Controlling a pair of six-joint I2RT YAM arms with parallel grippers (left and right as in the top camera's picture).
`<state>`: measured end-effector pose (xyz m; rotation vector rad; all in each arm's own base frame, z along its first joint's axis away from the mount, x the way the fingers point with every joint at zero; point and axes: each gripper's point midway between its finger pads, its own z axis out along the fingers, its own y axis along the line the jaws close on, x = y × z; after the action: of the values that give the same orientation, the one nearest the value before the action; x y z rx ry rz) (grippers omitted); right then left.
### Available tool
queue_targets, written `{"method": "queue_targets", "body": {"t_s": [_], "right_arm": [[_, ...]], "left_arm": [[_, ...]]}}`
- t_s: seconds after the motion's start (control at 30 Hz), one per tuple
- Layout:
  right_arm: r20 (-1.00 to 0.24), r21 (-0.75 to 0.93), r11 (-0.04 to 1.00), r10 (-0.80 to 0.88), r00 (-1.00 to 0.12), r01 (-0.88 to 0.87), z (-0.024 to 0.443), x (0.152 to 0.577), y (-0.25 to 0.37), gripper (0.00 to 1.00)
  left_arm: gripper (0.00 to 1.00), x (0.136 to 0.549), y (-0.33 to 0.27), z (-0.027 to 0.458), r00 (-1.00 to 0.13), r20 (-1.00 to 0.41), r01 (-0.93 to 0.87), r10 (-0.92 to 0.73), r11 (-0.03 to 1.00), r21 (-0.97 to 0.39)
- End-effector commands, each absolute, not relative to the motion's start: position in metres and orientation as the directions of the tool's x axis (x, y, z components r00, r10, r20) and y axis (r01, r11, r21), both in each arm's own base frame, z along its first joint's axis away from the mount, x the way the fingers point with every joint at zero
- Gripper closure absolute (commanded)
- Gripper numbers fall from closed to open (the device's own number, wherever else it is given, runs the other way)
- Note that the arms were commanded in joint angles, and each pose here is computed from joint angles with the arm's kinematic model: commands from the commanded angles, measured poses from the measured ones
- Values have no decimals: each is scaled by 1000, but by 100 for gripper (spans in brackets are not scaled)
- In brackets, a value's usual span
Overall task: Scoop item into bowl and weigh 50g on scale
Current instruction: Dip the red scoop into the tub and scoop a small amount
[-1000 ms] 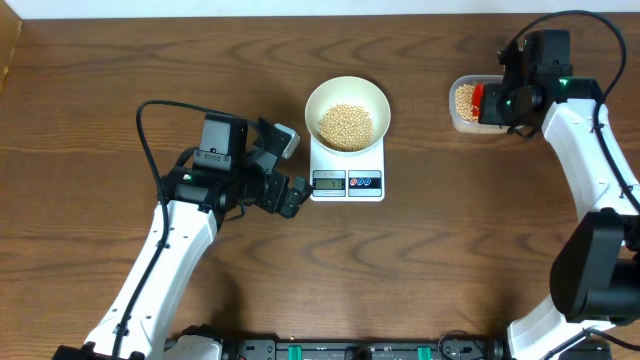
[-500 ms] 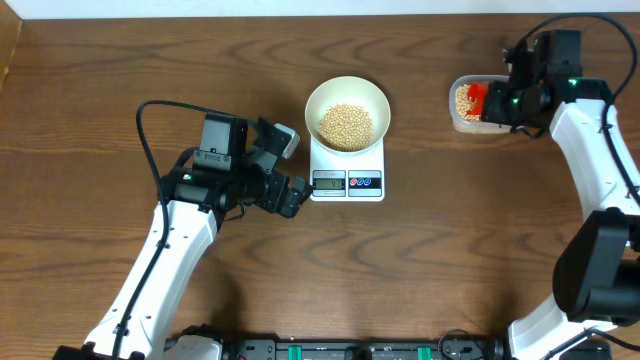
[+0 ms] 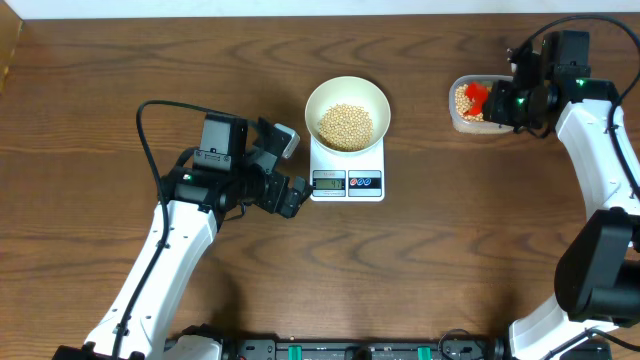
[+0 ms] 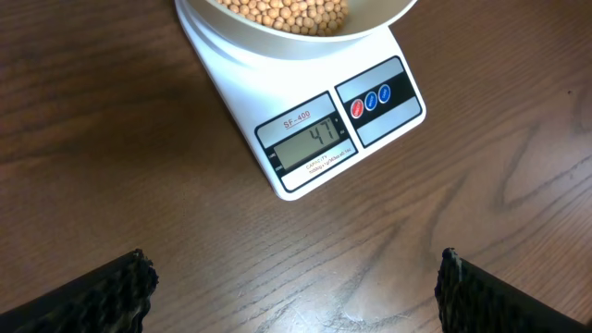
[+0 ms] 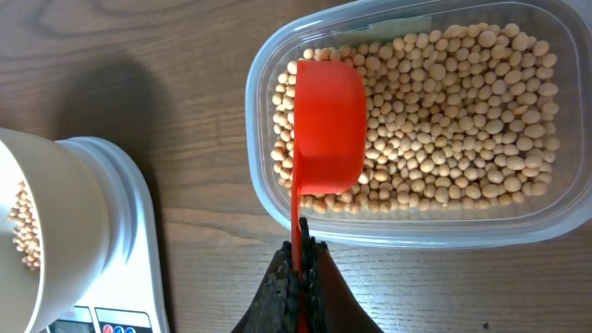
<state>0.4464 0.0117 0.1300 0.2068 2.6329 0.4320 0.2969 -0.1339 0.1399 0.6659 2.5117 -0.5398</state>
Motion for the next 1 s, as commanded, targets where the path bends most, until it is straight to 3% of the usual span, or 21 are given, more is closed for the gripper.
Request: {"method": "queue_targets", "body": {"t_s": [0.0,0.53,0.97], "right_arm": [[-396,362,928,236,-888,86,125,444,13,99],[-364,492,858,354,-862,145,134,441,-21,99],[-389,654,756,335,-858,-2,158,436,-21,99]], "left_arm": [[1,301,-135,149,-747,-562,553,355,800,-230],[1,301,-135,149,-747,-562,553,355,800,-230],[1,301,-135,149,-747,-562,554,355,800,-230]]}}
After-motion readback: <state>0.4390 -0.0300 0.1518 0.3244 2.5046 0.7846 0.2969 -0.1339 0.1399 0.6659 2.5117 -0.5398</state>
